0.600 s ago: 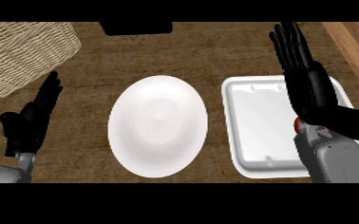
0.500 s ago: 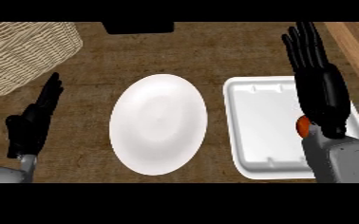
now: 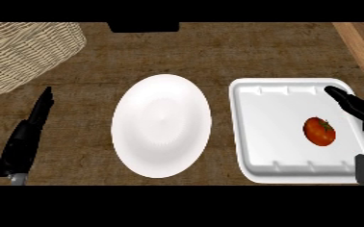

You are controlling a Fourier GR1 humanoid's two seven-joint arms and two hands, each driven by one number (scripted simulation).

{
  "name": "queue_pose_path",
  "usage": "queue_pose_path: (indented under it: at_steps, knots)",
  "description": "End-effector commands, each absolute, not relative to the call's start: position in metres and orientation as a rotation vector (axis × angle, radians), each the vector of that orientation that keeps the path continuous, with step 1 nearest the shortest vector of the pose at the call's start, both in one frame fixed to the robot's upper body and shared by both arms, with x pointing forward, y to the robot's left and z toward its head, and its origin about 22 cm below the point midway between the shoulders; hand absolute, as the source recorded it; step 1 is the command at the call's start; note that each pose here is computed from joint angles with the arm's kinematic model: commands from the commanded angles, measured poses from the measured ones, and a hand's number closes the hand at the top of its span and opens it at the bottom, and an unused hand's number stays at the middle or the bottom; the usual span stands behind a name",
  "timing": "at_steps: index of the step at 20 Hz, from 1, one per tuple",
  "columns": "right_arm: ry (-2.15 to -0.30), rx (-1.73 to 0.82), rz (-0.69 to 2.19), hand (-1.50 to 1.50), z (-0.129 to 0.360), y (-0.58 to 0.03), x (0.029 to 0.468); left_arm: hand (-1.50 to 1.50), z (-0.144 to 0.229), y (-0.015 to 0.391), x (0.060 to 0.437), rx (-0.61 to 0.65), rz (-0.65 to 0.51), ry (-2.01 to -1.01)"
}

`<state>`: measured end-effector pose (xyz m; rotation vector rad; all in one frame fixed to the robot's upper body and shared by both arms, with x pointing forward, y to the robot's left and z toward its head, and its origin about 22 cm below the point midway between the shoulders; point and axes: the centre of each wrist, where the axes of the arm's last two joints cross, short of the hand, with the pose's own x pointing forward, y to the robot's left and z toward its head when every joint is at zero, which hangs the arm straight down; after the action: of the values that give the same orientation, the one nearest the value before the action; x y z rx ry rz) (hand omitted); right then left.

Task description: Pick the tomato from the tray and place it in the plate

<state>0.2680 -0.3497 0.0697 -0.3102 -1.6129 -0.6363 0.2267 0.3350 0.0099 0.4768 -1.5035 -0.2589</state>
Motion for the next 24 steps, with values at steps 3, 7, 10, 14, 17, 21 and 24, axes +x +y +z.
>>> queue_pose_path:
  at_steps: [3, 7, 10, 14, 17, 21, 24]
  knots:
    - [-1.592, -0.471, -0.910, -1.50, 0.075, -0.365, 0.220, 0.00, 0.002, 0.343, 0.221, 0.496, -0.279, -1.506]
    - [-1.542, -0.407, -0.744, -1.50, 0.090, -0.374, 0.182, 0.00, -0.004, 0.329, 0.221, 0.483, -0.279, -1.516]
    - [-1.487, -0.360, -0.566, -1.50, 0.114, -0.388, 0.171, 0.00, -0.010, 0.342, 0.200, 0.474, -0.279, -1.513]
    - [-1.319, -0.385, -0.316, -1.50, 0.133, -0.407, 0.179, 0.00, 0.002, 0.349, 0.220, 0.474, -0.284, -1.504]
    - [-1.213, -0.386, -0.176, -1.50, 0.142, -0.427, 0.174, 0.00, -0.009, 0.346, 0.205, 0.475, -0.287, -1.502]
    - [-1.096, -0.368, -0.081, -1.50, 0.140, -0.451, 0.188, 0.00, -0.008, 0.338, 0.215, 0.484, -0.293, -1.512]
    - [-1.043, -0.332, -0.043, -1.50, 0.140, -0.448, 0.208, 0.00, -0.008, 0.344, 0.229, 0.467, -0.292, -1.513]
